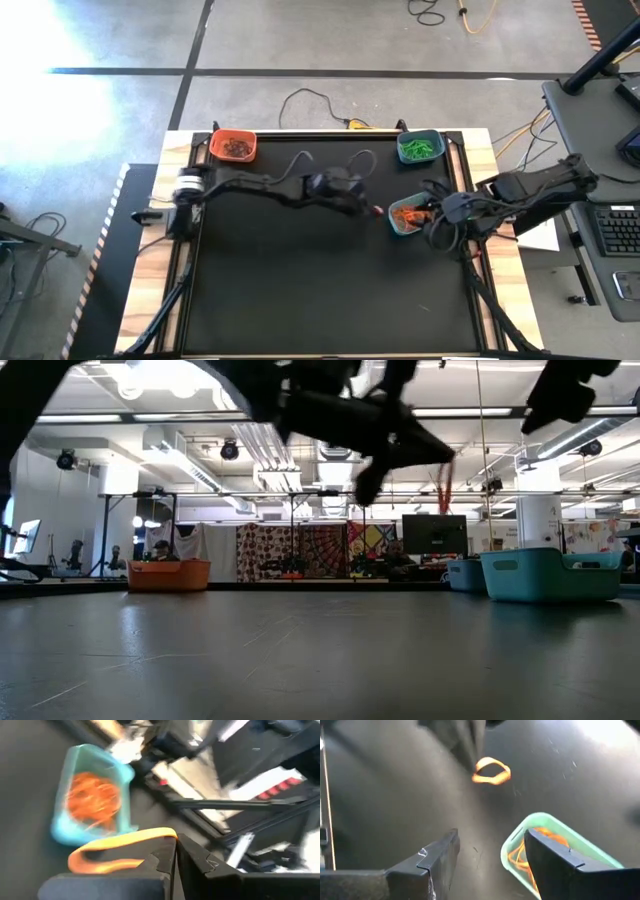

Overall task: Sort rubber bands into baskets
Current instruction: Put the orange rubber band into the green bin

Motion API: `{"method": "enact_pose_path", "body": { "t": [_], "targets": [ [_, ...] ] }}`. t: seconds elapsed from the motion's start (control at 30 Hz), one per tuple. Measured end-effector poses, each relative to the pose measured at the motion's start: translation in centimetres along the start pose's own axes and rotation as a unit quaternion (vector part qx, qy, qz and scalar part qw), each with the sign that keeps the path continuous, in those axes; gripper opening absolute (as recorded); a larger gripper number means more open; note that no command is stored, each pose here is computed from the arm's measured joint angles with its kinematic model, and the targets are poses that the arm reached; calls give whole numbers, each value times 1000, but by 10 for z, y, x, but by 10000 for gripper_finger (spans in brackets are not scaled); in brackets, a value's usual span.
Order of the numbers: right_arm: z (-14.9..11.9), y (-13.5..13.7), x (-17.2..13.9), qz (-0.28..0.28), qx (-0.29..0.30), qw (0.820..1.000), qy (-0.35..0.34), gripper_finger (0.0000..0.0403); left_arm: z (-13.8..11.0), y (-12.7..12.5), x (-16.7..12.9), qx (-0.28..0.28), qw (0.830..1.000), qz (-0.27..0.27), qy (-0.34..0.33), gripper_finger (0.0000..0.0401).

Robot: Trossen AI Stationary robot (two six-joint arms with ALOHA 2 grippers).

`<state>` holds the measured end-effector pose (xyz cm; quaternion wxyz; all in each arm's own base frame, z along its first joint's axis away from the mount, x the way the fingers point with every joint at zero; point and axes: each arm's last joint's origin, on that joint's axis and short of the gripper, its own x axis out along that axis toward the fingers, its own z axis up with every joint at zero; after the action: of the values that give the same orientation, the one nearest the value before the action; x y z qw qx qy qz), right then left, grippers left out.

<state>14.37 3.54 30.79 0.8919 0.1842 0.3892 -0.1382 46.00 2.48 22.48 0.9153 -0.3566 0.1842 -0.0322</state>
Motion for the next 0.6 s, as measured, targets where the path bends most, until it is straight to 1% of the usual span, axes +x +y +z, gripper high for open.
{"method": "enact_pose_path", "body": {
  "t": [0.13, 0.2, 0.3, 0.43, 0.6],
  "targets": [
    [-7, -8, -7, 8, 66, 998, -3, 215, 14, 5, 34, 12, 998, -54, 21, 0],
    [-8, -10, -9, 7, 83, 997, -2, 214, 14, 10, 49, 17, 997, -58, 36, 0],
    [-9, -11, -7, -7, 81, 997, -11, 215, 17, 13, 65, 26, 996, -69, 41, 0],
    [-14, -10, 6, -26, 81, 996, 10, 215, 30, 5, 70, 41, 995, -90, 25, 0],
    [-24, -12, 21, -49, 34, 998, 38, 215, 30, 6, 70, 57, 994, -84, 31, 0]
  ]
}}
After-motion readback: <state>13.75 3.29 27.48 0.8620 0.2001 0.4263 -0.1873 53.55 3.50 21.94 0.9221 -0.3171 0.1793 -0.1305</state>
